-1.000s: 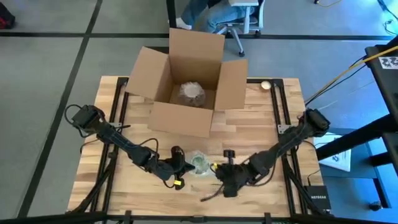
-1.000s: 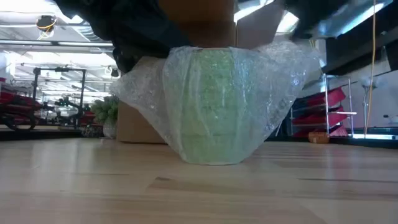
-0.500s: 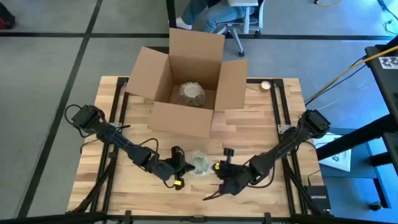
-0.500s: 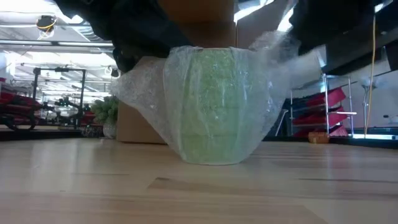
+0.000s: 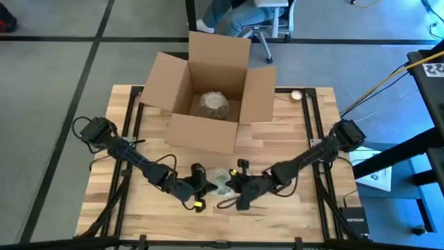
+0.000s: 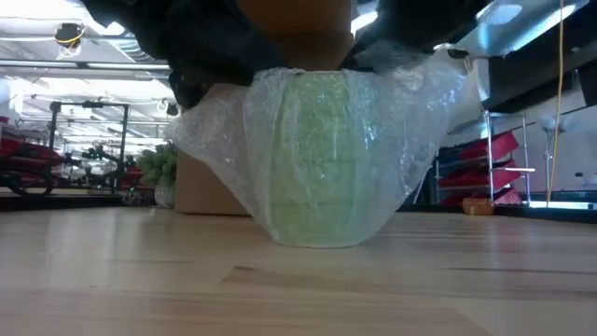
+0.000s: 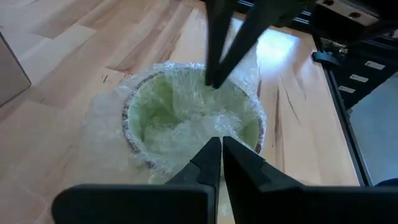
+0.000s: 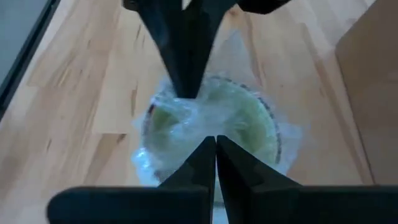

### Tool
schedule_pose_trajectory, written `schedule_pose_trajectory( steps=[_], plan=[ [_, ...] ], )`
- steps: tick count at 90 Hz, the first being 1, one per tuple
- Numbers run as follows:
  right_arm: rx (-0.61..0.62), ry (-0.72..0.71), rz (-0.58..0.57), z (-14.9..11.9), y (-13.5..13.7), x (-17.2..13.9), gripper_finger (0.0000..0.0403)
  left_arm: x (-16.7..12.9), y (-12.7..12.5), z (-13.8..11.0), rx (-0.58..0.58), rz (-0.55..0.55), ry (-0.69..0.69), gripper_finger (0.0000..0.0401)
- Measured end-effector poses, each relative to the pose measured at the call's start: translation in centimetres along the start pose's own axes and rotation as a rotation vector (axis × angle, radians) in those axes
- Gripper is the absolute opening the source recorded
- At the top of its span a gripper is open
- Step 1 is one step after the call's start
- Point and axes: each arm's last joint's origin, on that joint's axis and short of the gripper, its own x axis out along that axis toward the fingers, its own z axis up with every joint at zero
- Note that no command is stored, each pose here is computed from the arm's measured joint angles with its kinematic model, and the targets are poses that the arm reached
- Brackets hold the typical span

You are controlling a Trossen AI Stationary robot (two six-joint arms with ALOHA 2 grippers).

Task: Wrap mug
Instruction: Wrap the green mug with the transparent bubble wrap

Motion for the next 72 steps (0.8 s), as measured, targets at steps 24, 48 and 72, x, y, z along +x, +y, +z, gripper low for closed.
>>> schedule_pose_trajectory(
  steps=[24, 48, 72],
  plan=[
    [0.022, 0.014, 0.090, 0.4, -1.2, 1.0, 0.0001, 0.0, -0.4, 0.7, 0.002, -0.024, -0.043, 0.0000],
    [0.034, 0.026, 0.150, 1.3, -1.2, 4.1, 0.0001, 0.4, 0.2, 1.2, -0.004, -0.009, -0.045, 0.0000],
    [0.034, 0.196, 0.100, 1.4, -2.0, 5.7, 0.0001, -0.6, 0.0, 1.9, 0.001, -0.022, -0.045, 0.0000]
  ],
)
